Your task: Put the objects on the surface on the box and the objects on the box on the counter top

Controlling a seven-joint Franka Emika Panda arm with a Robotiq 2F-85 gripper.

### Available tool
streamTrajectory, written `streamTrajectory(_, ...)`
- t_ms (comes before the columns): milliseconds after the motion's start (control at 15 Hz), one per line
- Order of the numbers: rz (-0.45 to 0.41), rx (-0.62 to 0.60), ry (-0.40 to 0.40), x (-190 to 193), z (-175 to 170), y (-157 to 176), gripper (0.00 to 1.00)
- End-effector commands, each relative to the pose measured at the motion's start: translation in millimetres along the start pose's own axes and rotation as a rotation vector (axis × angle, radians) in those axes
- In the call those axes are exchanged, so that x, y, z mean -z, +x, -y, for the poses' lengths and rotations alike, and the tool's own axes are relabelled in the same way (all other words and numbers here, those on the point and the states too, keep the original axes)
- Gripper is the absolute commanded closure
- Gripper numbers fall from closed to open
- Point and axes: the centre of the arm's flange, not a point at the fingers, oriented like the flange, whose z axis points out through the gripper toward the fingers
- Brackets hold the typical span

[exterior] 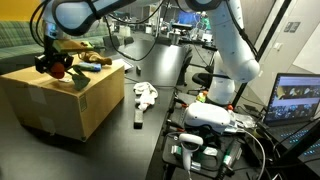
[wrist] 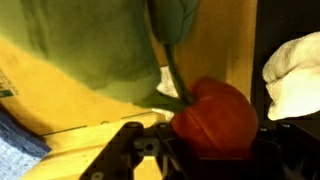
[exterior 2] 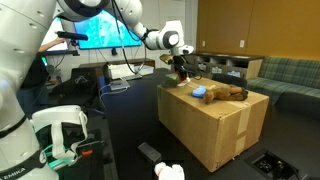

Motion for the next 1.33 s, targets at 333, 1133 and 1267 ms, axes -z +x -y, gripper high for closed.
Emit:
streamTrajectory(333,-0.067,-0.079,-0.107,15,-5,37,0.08)
streamTrajectory(1133,-0.008,-0.08,-0.184,134,-77,13,0.0)
streamTrajectory(1267,0.052,-0.051,-0.184,165,-96,-1,0.0)
